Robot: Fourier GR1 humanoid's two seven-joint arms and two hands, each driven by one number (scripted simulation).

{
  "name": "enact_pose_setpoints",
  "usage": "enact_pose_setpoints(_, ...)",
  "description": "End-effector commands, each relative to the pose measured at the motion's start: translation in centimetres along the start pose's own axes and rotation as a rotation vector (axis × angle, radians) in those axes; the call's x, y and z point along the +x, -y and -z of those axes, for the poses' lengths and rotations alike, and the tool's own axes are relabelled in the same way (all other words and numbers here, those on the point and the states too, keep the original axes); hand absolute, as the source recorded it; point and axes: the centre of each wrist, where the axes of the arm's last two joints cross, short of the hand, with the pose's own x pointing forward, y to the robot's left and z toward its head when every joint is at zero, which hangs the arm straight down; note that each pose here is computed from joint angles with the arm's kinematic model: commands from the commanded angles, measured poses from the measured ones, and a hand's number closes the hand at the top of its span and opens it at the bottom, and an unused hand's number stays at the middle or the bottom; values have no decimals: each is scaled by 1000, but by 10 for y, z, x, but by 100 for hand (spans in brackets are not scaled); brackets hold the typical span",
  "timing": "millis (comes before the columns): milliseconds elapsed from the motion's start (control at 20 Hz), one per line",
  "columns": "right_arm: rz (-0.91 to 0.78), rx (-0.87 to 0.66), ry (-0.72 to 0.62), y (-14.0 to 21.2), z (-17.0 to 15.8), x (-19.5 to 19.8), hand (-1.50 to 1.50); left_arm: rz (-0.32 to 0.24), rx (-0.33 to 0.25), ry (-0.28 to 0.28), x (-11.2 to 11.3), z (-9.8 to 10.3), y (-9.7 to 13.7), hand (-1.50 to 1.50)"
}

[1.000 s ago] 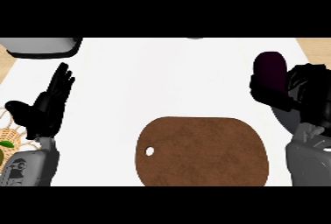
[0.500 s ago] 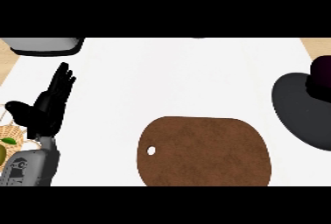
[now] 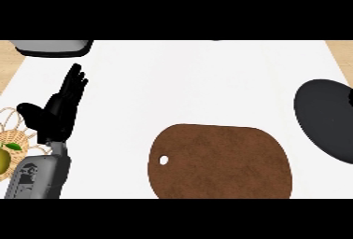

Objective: Pick the eggplant from the cutting board and place it in the pan

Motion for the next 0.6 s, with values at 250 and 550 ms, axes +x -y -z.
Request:
enact_pose_setpoints(250,243,297,-161,-31,-8,-24,-150,-15,-23,9,-12,-4,11,0)
enact_pose_setpoints(550,314,331,-102,-32,-18,-53,-150,1,-2,36,10,5,-2,0)
